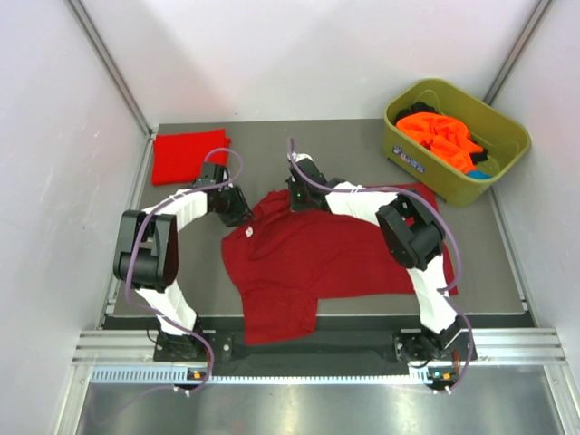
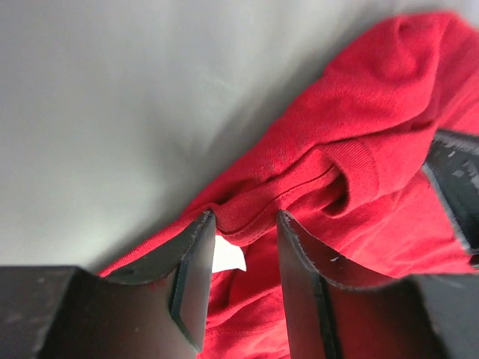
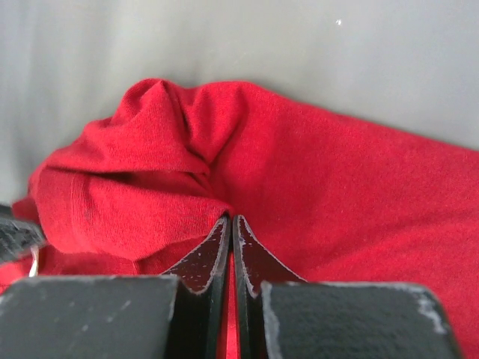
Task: Fold and stack the t-shirts
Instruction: Fold the tshirt
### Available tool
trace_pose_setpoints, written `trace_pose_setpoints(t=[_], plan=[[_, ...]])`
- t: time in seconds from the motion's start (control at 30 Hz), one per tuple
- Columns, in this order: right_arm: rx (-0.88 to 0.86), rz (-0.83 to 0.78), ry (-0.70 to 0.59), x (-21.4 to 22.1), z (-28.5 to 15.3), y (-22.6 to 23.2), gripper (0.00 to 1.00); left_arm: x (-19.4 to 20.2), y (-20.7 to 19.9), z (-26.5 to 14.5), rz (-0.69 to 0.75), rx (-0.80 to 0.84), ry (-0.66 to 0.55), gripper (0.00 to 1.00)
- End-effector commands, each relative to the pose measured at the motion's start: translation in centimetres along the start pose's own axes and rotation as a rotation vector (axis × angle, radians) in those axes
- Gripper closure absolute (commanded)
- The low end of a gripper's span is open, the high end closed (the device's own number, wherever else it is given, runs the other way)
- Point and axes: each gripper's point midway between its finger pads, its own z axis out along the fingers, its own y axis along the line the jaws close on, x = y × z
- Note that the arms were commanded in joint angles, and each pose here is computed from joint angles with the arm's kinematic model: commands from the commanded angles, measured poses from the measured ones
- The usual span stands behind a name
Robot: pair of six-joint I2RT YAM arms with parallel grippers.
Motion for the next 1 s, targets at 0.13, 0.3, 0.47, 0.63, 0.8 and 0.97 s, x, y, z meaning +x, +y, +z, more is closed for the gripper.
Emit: trace_pose_setpoints(t=[0.13,0.3,0.47,0.63,0.8,0.97], plan=[[-0.072,-0.027,-0.124,-4.2,-3.0,1.2,1.0,-8.2,-4.6,-3.9,0.11,0.095,-0.196,0.53],[-0.074,-0.023,-0.126,-4.4,-3.0,0.8,1.0,-8.7,-7.1,-2.0,0.216,0.238,-0.125,0.54],[-0.078,-0.022,-0.129,-4.7,-3.1,0.5,1.0,-6.1,-6.8,0.2,0.295,0.326,0.015,0.57],[-0.099,-0.02,-0.125,-4.7,-2.9,0.7,1.0,-4.4,-6.5,1.0,0.338,0.381,0.069,0.55],[-0.108,-0.014,-0.123,-4.7,-2.7,0.7,1.0,-4.7,-7.3,0.4,0.352,0.417,0.045,0.55],[-0.112,-0.007,-0.125,-4.8,-2.7,0.9,1.0,-4.5,-7.7,-0.3,0.36,0.436,0.056,0.59]])
